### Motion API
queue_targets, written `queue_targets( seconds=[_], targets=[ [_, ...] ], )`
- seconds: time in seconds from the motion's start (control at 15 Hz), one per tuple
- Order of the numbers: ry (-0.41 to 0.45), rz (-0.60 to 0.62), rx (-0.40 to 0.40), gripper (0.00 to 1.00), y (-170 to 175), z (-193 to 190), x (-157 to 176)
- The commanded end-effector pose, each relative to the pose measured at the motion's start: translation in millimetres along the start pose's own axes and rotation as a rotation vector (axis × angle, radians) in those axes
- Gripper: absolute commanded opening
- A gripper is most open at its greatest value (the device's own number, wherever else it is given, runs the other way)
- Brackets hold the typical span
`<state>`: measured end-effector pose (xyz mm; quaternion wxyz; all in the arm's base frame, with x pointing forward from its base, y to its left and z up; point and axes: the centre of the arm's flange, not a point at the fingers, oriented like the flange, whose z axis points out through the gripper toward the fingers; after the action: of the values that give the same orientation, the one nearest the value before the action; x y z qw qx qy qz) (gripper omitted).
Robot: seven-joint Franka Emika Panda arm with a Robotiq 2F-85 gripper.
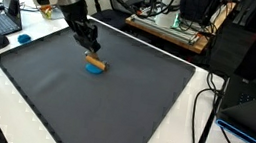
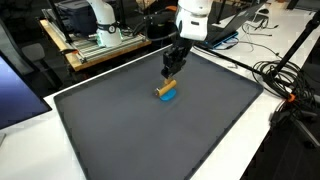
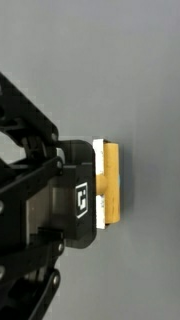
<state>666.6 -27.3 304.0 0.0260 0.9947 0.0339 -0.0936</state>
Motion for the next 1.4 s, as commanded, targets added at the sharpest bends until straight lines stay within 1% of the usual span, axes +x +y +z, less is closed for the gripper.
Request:
queue_targets(
  seconds=[0.0, 0.73, 1.33],
  targets=[
    [0.029, 0.002, 0.009, 0.21, 5, 22, 9],
    [0.099, -0.001, 0.006, 0.21, 6, 18, 12],
    [0.140, -0.007, 0.009, 0.21, 6, 20, 20]
  ],
)
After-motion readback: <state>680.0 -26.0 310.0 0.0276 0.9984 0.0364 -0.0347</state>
